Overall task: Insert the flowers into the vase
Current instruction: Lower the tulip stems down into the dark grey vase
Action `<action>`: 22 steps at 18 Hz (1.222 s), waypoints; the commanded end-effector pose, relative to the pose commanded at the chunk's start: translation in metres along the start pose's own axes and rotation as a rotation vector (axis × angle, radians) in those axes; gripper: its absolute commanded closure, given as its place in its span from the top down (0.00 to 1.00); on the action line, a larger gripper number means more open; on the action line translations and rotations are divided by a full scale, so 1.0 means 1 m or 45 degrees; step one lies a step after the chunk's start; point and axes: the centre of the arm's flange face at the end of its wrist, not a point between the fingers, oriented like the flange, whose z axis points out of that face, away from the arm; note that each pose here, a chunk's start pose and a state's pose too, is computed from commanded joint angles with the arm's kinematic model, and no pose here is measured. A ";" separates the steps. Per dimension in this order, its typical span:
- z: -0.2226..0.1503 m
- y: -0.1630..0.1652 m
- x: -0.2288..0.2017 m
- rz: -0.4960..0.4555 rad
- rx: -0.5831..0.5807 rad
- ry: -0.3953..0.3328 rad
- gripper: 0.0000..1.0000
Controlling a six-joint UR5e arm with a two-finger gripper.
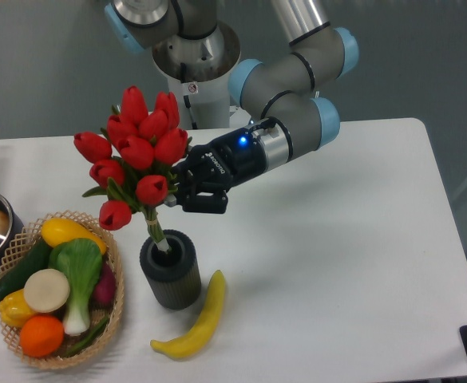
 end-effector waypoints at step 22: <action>-0.029 0.092 -0.023 -0.022 0.003 -0.067 0.26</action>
